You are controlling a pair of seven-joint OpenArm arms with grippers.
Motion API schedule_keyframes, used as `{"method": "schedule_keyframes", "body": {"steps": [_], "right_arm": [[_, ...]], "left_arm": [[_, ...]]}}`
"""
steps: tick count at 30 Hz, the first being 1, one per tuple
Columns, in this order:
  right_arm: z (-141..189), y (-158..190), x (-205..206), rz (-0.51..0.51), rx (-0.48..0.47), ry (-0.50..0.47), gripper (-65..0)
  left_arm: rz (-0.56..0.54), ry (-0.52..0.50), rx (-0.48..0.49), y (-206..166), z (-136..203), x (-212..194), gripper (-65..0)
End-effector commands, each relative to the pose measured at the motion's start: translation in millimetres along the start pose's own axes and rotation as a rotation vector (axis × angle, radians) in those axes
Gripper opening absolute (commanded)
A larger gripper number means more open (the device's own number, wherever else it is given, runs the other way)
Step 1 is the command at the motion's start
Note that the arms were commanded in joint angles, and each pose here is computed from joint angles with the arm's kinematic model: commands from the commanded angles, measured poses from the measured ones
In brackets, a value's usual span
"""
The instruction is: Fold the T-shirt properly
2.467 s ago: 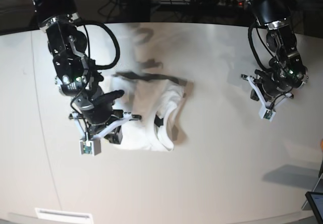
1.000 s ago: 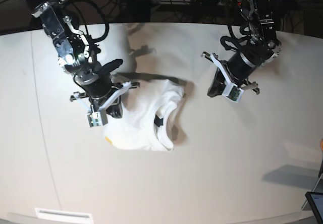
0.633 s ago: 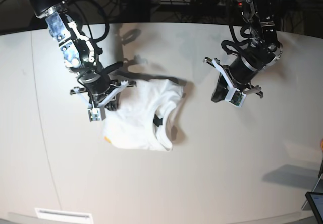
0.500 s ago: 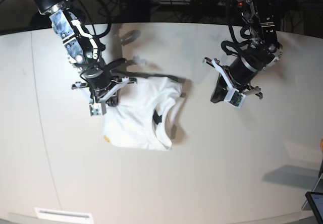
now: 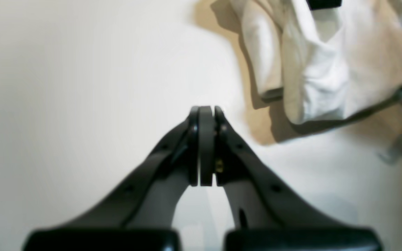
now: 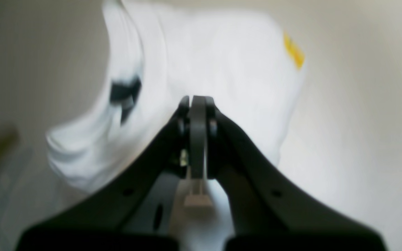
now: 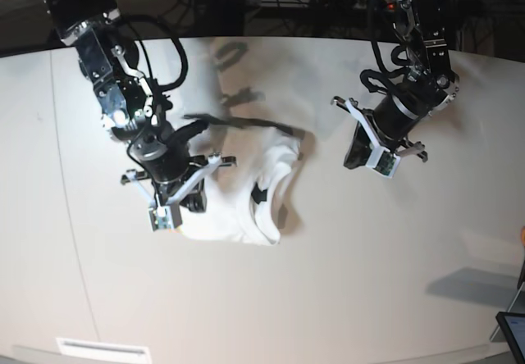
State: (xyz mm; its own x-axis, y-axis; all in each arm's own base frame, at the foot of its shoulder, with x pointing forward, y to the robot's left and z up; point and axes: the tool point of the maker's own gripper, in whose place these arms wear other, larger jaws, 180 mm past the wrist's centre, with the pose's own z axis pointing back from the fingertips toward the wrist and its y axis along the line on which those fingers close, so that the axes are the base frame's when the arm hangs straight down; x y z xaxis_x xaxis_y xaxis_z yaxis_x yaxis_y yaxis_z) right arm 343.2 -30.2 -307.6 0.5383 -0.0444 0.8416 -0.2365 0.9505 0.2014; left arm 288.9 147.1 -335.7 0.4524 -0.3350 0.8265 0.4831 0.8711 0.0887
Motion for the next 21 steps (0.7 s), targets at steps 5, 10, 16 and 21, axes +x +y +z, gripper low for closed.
{"method": "schedule_keyframes", "body": {"steps": [5,10,16,21], "right_arm": [[-14,-9,20,0.012,-0.025,-0.033,-64.7],[-28,-18,9,0.013,-0.052,0.01,-64.7],[-29,-12,9,-0.001,-0.041,0.009,-64.7],[-38,-24,-9,-0.003,-0.073,0.047,-64.7]], "left_arm": [[-0.006,-0.042,-0.005,0,3,10,-65.0],[-0.005,-0.04,-0.005,0,3,9,-65.0],[-0.006,-0.042,-0.004,0,3,10,-65.0],[-0.006,-0.042,-0.004,0,3,10,-65.0]]}}
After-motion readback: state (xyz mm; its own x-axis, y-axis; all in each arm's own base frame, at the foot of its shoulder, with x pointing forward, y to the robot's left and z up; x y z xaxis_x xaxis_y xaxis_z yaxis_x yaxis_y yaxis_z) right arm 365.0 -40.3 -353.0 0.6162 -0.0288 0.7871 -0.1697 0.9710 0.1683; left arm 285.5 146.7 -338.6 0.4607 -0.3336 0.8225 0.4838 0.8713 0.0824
